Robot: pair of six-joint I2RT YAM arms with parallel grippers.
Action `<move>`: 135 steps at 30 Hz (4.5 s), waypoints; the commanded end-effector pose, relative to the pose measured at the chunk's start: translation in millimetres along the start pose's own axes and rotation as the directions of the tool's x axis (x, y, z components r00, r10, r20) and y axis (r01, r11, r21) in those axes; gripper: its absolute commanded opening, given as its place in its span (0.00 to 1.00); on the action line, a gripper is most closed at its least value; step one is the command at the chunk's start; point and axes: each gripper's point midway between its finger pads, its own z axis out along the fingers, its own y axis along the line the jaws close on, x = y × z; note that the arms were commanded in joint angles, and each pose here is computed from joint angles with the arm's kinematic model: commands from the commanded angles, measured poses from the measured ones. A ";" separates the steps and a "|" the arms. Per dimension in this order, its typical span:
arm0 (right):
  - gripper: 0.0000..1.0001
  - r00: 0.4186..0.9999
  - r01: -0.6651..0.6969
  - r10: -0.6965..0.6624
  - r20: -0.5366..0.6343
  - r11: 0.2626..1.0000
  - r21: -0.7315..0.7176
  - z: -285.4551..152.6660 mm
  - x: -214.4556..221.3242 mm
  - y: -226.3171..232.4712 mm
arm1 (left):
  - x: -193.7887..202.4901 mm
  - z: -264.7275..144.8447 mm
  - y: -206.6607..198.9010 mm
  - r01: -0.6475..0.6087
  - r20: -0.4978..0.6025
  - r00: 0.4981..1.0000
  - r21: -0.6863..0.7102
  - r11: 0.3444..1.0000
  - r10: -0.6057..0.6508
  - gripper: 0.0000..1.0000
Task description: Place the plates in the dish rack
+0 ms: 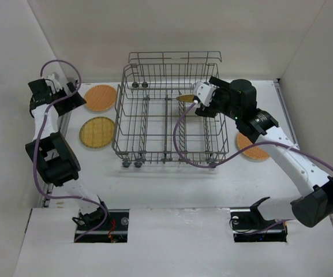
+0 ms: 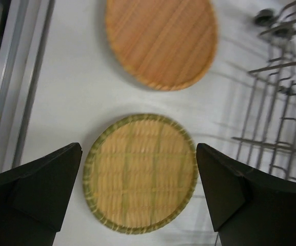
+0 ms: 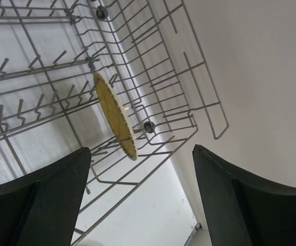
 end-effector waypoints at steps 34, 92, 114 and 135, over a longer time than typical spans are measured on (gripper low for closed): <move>0.85 0.994 -0.008 0.007 -0.111 1.000 -0.016 -5.8 -1.1 -12.9 | -36.6 121.0 7.4 0.287 -0.052 0.958 0.224 0.931 -0.282 0.70; 0.86 0.920 -0.175 0.255 -0.297 0.947 0.271 -63.1 96.3 -52.1 | -119.9 -46.4 17.4 0.106 0.405 0.911 -0.059 0.993 -0.073 0.00; 0.85 0.833 -0.391 0.500 -0.235 0.834 0.389 -99.3 143.2 -31.0 | -94.6 -222.3 -276.1 -0.747 0.577 0.363 -0.290 0.599 0.732 0.01; 0.85 0.804 -0.404 0.548 -0.230 0.788 0.465 -136.0 162.4 -19.5 | 91.4 -247.5 -436.3 -0.989 0.693 -0.140 -0.069 -0.128 0.708 0.00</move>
